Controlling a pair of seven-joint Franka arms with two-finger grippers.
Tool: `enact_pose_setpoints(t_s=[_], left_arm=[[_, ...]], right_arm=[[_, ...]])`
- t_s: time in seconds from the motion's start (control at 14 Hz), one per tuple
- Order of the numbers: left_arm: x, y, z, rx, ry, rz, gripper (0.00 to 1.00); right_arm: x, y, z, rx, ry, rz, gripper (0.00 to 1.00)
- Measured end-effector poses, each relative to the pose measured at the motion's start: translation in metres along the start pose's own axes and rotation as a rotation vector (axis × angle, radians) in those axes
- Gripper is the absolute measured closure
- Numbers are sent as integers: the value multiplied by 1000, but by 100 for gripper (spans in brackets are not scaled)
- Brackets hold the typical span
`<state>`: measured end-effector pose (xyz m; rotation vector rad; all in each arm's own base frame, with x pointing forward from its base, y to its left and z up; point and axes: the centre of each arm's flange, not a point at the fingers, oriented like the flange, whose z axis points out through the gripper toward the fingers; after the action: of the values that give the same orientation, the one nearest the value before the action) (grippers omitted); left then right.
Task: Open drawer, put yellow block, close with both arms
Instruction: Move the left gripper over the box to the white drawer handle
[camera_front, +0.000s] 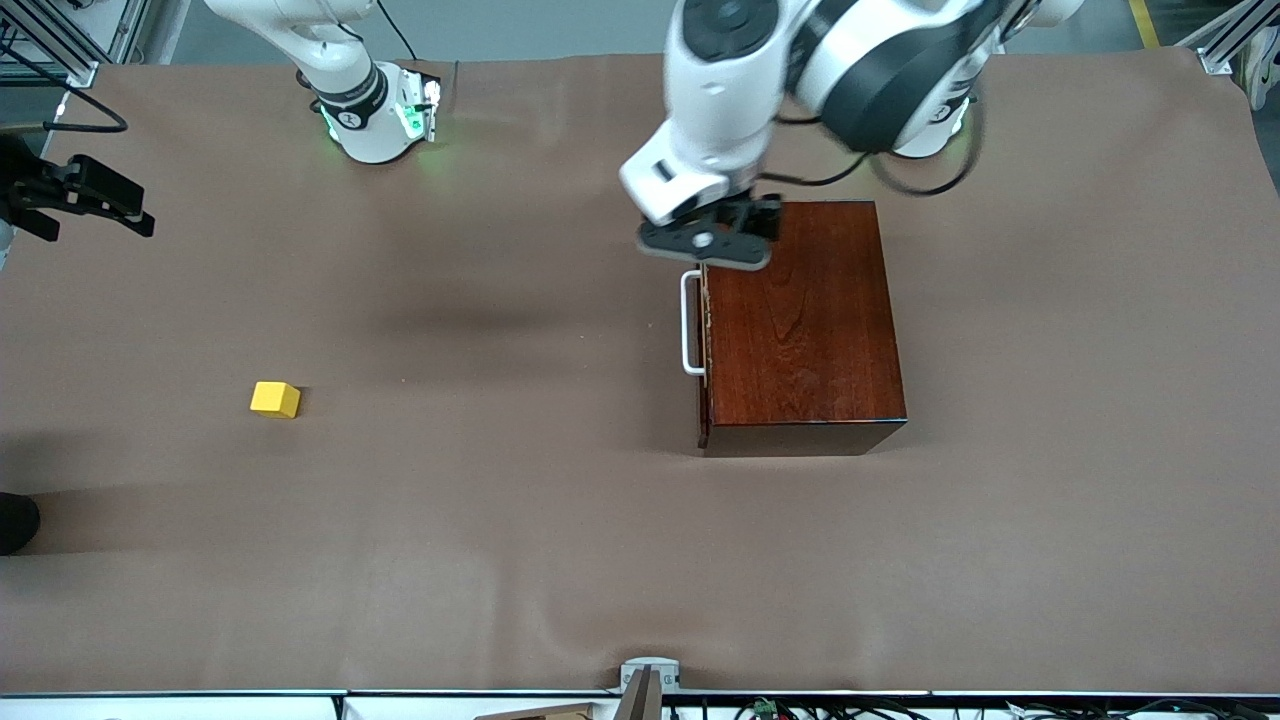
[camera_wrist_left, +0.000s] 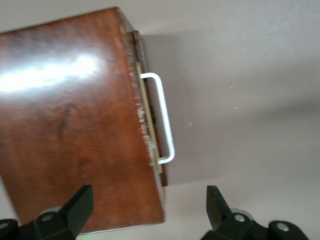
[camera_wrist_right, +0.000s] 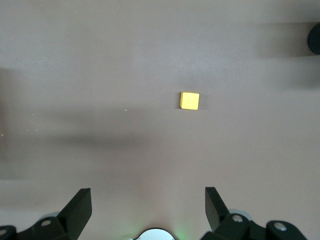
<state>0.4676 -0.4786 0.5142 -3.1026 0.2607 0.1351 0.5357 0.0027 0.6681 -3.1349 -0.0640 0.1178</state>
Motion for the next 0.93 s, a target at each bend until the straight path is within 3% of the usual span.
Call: enact_pose_setpoints(t_s=[0.5, 0.93], left_arm=[[-23, 112, 113, 173, 58, -76, 0], [-19, 121, 181, 266, 27, -84, 0]], right_arm=[[0, 0, 0, 0, 0, 0, 0], [0, 0, 0, 0, 0, 0, 0]])
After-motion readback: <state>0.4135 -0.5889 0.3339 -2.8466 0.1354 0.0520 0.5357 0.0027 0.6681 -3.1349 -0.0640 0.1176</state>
